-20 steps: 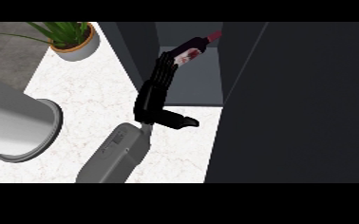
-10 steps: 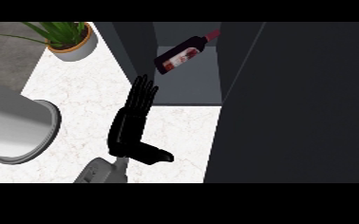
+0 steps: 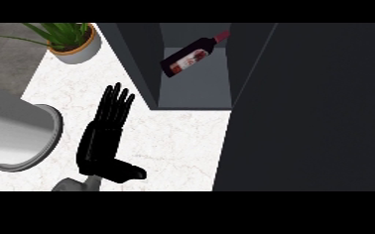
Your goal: Pick up the wine, place it into the cabinet and close the cabinet
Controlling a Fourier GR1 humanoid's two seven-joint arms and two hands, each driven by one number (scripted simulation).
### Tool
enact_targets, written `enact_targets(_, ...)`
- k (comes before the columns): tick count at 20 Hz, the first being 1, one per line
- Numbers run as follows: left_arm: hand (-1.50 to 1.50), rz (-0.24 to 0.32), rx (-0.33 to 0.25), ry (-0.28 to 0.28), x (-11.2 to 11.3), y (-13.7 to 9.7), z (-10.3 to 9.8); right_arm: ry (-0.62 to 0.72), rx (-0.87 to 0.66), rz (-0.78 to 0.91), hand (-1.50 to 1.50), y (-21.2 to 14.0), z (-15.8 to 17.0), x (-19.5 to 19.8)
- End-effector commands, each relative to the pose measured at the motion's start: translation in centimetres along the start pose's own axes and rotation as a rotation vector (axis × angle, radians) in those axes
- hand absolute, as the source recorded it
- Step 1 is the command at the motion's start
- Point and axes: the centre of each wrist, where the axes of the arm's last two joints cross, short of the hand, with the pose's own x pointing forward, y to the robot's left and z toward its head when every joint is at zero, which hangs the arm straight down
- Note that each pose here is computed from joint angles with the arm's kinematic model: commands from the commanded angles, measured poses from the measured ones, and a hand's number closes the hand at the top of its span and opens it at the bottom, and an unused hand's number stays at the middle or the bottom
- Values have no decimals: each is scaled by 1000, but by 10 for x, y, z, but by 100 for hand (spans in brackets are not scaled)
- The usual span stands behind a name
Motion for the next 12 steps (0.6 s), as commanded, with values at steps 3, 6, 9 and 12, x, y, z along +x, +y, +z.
enact_targets(3, -150, -40, 18, -43, 24, 35, 17, -46, 228, -196, 150, 3, 12, 50)
enact_targets(6, -150, -81, 43, -64, 35, 61, 24, -45, 257, -197, 150, 6, 10, 52)
enact_targets(9, -150, -78, 38, -47, 58, 65, 29, -68, 222, -189, 150, 12, 8, 50)
enact_targets(12, -150, -69, 47, -62, 61, 71, 35, -76, 249, -189, 150, 10, 6, 52)
